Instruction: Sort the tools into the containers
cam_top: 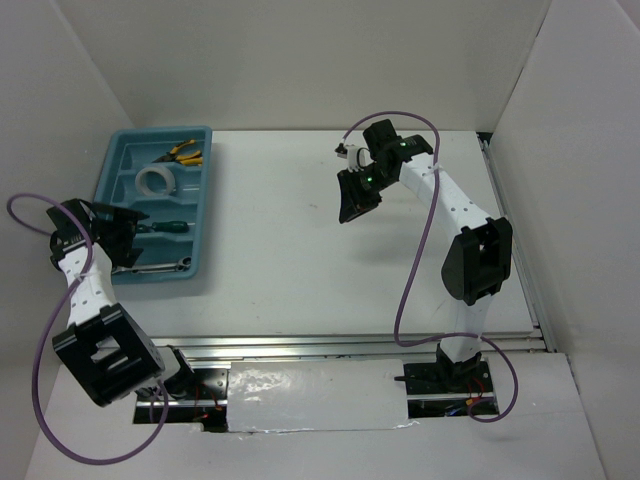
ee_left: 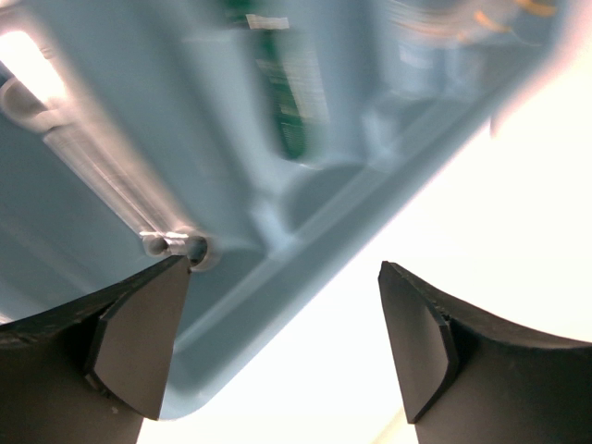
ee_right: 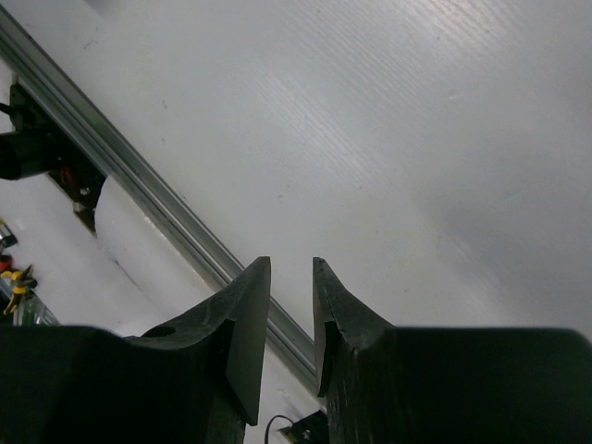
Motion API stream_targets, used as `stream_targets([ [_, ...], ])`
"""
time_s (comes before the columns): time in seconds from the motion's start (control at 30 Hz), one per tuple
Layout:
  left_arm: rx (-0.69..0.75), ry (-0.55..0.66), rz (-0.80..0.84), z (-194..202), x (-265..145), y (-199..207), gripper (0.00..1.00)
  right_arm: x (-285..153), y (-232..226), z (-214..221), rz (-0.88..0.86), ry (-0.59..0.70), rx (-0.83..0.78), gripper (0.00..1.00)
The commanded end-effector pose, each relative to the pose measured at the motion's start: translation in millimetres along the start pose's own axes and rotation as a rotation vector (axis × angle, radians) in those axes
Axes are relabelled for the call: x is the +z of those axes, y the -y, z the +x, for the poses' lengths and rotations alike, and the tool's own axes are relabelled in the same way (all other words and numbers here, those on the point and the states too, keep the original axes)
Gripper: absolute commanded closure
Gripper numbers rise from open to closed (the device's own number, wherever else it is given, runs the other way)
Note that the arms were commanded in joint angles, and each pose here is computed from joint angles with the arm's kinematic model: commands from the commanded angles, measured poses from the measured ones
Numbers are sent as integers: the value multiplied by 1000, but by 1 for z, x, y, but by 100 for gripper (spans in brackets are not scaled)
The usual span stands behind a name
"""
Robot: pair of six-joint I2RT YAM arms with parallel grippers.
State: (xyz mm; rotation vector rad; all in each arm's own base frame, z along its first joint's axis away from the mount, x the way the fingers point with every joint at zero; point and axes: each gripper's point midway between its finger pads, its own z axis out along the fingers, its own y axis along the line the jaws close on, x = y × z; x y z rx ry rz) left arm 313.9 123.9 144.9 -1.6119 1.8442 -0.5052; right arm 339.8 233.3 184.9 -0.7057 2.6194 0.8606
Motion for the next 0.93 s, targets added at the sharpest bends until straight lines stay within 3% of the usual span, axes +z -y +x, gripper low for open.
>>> stream_targets([
  [0.0,408,116,409,3,-87,126,1,-37,0,-17,59,103,-43,68],
  [0.13,969,147,643,65,-145,191,1,-84,24,-26,214,232,-41,67],
  [0.23,1223,118,660,115,-151,197,1,-124,58,-21,386,337,-22,63],
  [0.27,1260,133,573,113,-141,188,1,-125,73,-7,435,323,3,59],
  [0.3,1342,87,588,142,-140,183,1,-144,74,-1,493,368,-18,45],
  [0.37,1480,102,529,159,-123,160,1,-156,106,25,636,367,14,21],
  [0.4,1604,103,540,166,-119,151,1,-178,104,29,695,433,-27,3],
  [0.43,1666,116,565,171,-121,144,1,-172,122,55,753,385,1,0],
  [0.5,1943,-130,675,211,-113,95,1,-191,120,73,838,430,-41,0],
  [0.53,1998,-243,695,224,-110,77,1,-182,132,90,870,408,-31,0],
  [0.57,2017,-306,664,229,-106,61,1,-196,131,99,926,447,-37,0],
  [0.67,1898,-341,525,225,-89,38,1,-190,135,128,966,473,-36,0],
  [0.8,1797,-158,561,205,-96,51,1,-168,136,155,938,451,-37,0],
  [0.9,1735,-86,539,193,-104,64,0,-166,135,160,934,446,-17,0],
])
